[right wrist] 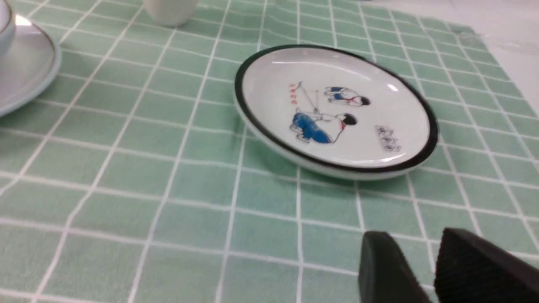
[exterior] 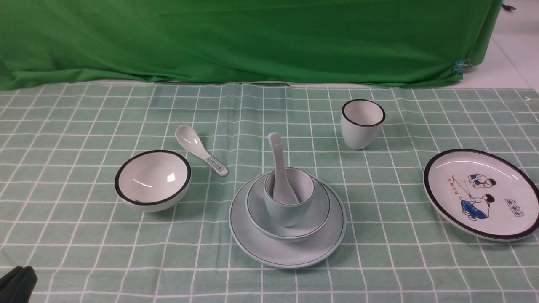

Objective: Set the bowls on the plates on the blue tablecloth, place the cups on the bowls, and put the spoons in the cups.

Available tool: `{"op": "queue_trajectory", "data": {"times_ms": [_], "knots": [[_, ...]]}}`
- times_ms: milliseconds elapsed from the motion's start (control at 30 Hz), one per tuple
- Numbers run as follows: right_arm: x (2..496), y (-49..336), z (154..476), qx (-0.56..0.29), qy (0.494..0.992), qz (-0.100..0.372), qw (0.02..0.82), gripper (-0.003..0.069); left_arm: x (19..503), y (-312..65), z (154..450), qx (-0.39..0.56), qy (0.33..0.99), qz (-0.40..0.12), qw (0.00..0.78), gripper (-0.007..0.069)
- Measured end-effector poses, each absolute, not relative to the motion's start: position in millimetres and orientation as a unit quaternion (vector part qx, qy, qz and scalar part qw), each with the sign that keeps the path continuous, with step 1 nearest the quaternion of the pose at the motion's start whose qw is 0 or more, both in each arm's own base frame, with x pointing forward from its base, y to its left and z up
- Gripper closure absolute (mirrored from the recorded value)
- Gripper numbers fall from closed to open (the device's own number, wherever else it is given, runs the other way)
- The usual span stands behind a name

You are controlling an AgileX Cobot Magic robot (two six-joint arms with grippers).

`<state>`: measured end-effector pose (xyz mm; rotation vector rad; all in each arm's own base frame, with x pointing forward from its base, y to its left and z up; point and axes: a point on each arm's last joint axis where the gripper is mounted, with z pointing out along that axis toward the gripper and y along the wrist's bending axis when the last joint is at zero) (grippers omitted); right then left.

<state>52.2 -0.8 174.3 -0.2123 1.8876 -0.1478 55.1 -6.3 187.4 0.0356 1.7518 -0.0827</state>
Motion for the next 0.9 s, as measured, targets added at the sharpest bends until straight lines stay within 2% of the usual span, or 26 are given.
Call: {"op": "queue_trajectory", "data": {"times_ms": [900], "knots": [[52.2,-1.0,174.3,-0.085,0.808,-0.062,0.58,0.0418,55.1,-6.3,187.4,0.017,0.768,-0.035,0.639,0.0612]]}}
